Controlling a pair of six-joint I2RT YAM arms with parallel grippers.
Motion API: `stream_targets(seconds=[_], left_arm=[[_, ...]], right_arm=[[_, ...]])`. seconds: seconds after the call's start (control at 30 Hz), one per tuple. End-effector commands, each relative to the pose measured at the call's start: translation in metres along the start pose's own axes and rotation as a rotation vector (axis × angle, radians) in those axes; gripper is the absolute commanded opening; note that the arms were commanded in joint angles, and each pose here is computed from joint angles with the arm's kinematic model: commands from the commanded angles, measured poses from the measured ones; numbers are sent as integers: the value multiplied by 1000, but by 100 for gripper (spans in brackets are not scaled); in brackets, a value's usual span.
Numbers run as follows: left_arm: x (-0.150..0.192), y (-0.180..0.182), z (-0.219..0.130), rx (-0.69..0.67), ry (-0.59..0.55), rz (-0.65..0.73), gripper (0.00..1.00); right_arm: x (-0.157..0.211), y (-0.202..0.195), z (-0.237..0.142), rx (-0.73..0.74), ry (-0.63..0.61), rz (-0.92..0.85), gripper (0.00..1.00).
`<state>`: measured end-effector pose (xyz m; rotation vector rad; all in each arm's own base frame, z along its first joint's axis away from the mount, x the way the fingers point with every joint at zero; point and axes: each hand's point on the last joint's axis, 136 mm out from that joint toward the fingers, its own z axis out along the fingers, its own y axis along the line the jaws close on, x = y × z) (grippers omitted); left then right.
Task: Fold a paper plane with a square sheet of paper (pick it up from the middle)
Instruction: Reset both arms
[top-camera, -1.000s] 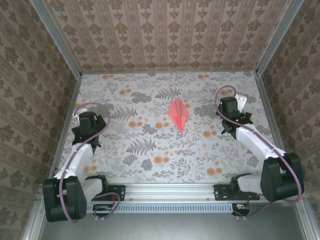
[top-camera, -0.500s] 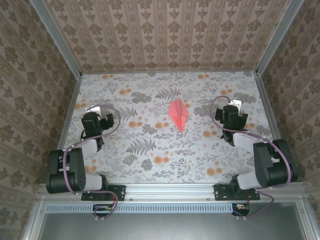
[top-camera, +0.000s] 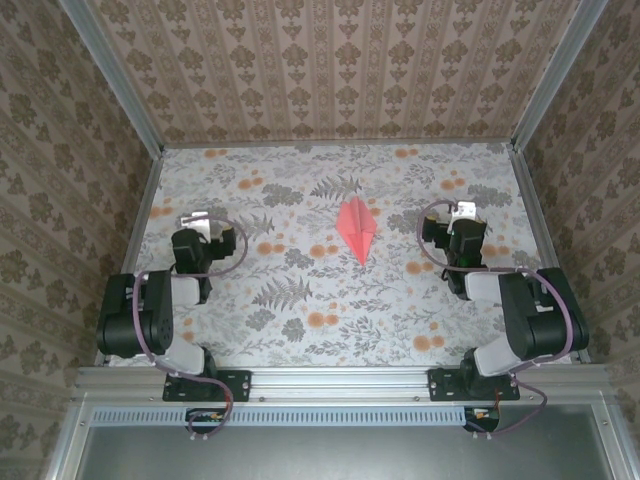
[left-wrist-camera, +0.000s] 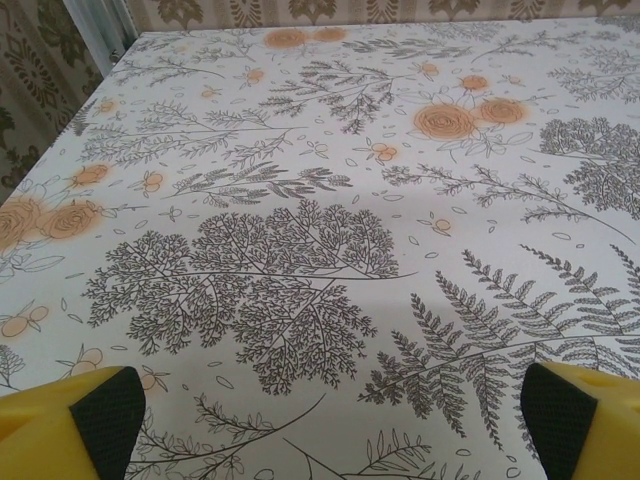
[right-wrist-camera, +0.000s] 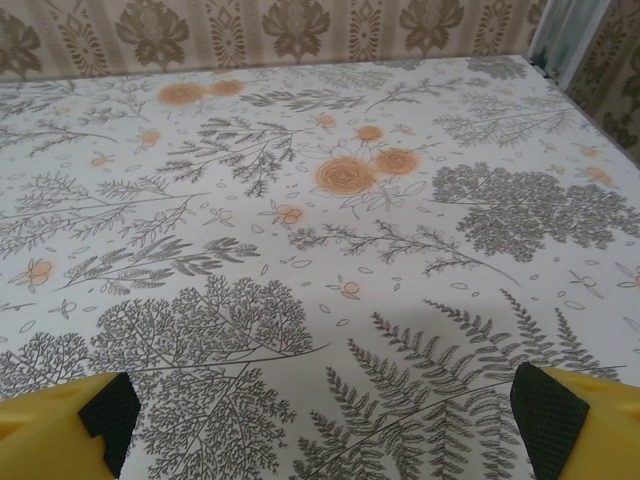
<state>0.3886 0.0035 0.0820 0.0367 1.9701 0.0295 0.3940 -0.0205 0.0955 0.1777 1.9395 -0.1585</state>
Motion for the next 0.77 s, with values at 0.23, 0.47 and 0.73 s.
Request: stream_targets(seconds=[0.23,0.47,0.73], left_arm=[[-16,-3,5,-38,-39,56,100],[-16,-3,5,-35,-34,56,100],[-15,-3,5,-33,-31,56,100]], right_arm=[[-4,5,0,-41,-42,-7,100],[-5,5,1,-42,-43,-7,100],[-5,4,0,-42,-44,-4,100]])
